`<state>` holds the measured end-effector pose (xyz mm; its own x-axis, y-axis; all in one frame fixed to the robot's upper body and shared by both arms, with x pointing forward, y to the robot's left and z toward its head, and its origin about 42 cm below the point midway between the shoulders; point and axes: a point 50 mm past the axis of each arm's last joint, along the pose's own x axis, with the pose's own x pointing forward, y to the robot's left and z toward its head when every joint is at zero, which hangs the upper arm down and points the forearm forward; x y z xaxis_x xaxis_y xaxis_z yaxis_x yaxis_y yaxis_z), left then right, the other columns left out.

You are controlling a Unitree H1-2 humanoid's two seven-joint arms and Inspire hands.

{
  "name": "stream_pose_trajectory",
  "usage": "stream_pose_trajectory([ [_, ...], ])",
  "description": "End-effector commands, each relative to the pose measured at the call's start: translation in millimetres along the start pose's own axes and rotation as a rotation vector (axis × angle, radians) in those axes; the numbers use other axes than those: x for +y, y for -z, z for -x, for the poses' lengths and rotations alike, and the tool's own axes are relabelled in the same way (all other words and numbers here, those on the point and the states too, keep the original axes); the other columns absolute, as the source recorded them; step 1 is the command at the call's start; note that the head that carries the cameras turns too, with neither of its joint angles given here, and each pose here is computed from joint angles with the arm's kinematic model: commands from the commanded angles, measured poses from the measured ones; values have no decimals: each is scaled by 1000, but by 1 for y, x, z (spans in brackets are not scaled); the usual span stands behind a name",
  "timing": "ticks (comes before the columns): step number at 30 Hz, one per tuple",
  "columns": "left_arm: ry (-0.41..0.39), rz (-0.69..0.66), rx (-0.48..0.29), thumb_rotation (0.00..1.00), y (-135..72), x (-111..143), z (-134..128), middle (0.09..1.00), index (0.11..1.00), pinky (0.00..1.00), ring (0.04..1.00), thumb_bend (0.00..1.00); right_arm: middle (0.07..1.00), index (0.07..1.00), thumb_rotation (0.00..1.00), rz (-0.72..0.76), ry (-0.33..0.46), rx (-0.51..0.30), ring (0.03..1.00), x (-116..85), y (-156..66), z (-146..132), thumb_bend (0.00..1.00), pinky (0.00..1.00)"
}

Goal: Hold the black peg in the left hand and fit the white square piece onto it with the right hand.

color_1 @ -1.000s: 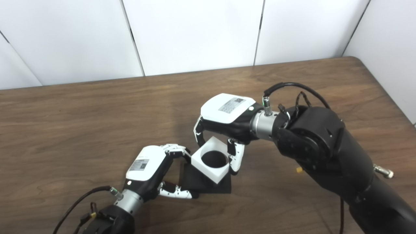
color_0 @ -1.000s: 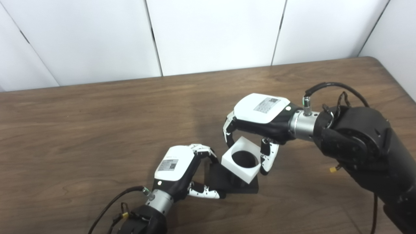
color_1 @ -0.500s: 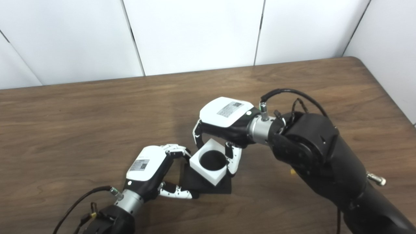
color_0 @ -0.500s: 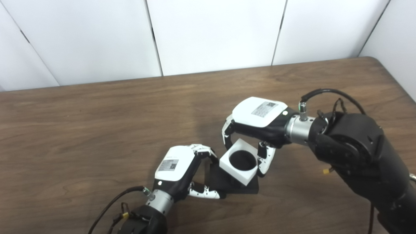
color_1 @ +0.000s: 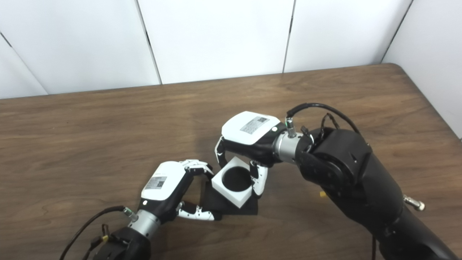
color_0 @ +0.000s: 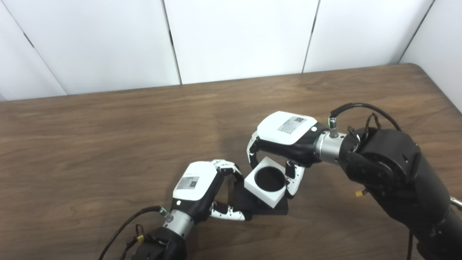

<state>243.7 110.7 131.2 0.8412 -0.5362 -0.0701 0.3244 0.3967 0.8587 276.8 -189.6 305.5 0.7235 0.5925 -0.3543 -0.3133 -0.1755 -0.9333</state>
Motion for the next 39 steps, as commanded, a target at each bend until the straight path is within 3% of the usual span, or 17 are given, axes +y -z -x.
stream_pose_trajectory([
  [1,153,39,50,49,7,-27,6,767,490,765,816,510,764,486,133,34,55,6,849,-12,1,2,523,879],
  [8,150,42,52,48,8,-27,6,765,489,766,814,510,777,492,151,42,50,11,853,-12,2,2,524,877],
  [9,150,42,51,48,8,-27,5,764,489,767,814,510,780,555,258,42,49,12,855,-13,3,2,757,878],
  [10,149,41,51,48,8,-27,5,764,489,768,814,510,781,583,328,45,45,15,857,-13,3,2,856,879],
  [14,149,41,50,48,8,-27,4,764,489,767,813,510,780,612,473,59,39,18,859,-14,3,3,949,875],
  [17,146,37,49,48,7,-27,4,763,489,763,811,510,779,617,523,64,39,19,859,-14,4,5,917,874],
  [19,146,35,49,48,7,-28,4,761,489,762,809,511,779,614,496,62,44,19,857,-14,4,5,792,873],
  [22,149,38,53,49,7,-27,3,764,489,767,812,510,776,612,486,61,50,15,855,-15,5,6,739,870],
  [39,139,32,54,49,9,-26,0,757,489,765,809,511,762,596,472,42,91,9,850,-21,9,8,762,853],
])
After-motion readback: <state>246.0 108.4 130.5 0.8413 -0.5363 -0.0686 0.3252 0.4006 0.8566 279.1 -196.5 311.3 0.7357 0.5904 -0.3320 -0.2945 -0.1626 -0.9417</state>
